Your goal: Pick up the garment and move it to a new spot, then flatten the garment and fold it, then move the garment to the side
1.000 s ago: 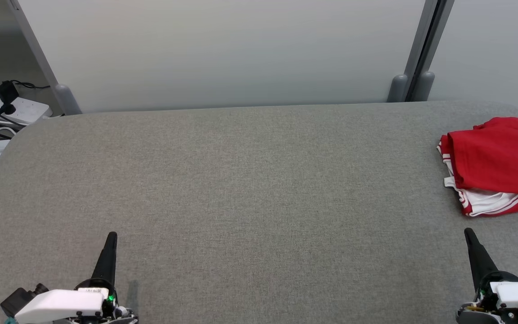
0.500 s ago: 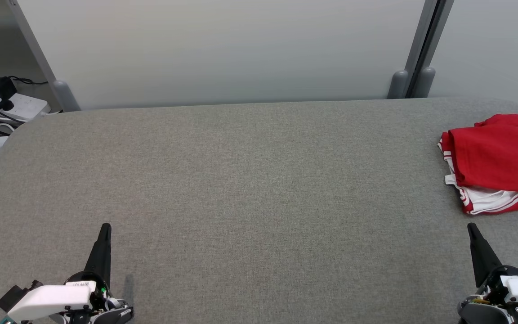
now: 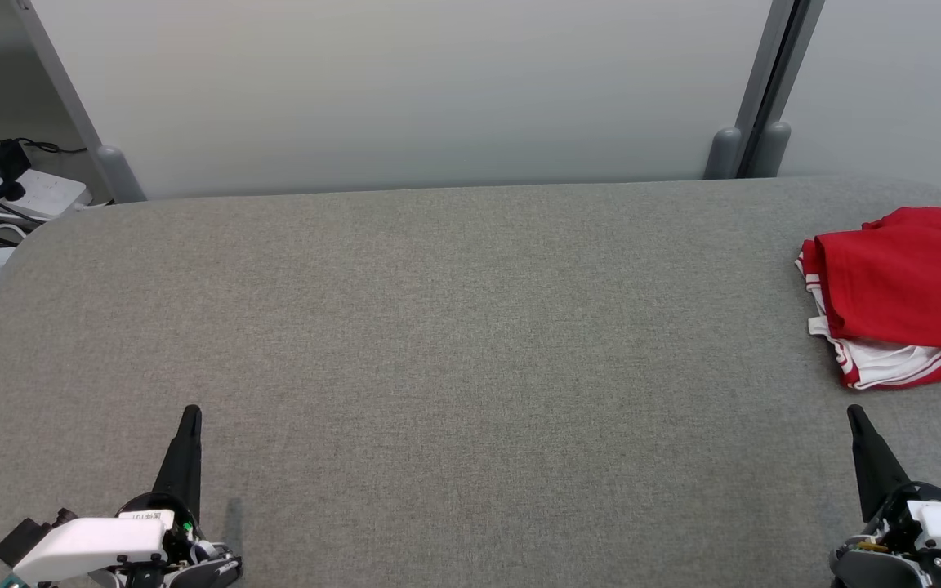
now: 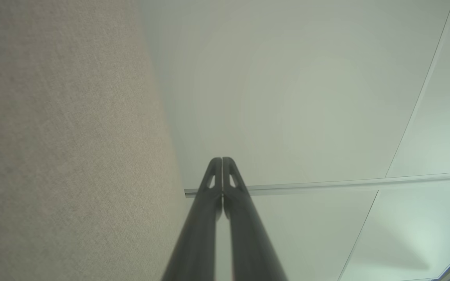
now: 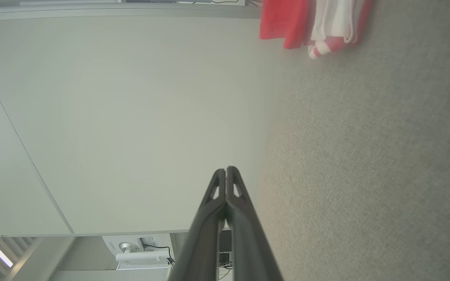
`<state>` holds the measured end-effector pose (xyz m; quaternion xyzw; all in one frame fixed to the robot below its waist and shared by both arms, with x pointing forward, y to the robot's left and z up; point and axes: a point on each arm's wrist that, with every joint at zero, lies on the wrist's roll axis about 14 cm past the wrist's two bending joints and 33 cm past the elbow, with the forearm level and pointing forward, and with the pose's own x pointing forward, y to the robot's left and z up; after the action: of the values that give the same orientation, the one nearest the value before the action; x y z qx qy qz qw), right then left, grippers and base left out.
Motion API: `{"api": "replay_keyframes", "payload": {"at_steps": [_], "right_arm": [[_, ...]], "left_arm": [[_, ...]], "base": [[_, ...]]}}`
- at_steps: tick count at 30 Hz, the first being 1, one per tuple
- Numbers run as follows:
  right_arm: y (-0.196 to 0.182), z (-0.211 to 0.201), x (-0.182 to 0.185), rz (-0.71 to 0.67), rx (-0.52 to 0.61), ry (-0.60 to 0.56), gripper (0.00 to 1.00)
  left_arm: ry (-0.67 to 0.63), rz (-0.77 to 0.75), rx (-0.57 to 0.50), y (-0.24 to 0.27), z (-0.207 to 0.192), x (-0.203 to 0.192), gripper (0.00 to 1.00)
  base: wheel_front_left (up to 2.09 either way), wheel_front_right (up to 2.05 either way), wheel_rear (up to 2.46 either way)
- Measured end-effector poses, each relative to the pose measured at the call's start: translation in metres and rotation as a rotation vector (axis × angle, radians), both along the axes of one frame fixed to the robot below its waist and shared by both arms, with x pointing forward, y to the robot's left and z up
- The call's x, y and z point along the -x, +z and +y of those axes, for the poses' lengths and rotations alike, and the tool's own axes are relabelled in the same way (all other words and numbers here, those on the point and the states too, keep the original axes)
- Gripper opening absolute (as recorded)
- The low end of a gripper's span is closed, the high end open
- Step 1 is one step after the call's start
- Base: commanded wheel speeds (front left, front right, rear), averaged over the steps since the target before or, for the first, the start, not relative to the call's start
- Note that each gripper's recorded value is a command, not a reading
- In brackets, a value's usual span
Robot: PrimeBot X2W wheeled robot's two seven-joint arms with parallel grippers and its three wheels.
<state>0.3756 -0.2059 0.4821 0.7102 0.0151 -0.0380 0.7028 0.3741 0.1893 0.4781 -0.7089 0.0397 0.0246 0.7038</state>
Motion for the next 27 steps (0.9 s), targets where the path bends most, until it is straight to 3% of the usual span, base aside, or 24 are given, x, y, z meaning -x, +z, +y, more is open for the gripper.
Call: {"api": "replay_keyframes", "payload": {"at_steps": [27], "right_arm": [[-0.0002, 0.0007, 0.0001, 0.000, -0.004, 0.002, 0.00]], "left_arm": [[0.000, 0.000, 0.001, -0.0001, 0.0003, 0.0000, 0.00]], "base": [[0.00, 0.00, 0.00]]}}
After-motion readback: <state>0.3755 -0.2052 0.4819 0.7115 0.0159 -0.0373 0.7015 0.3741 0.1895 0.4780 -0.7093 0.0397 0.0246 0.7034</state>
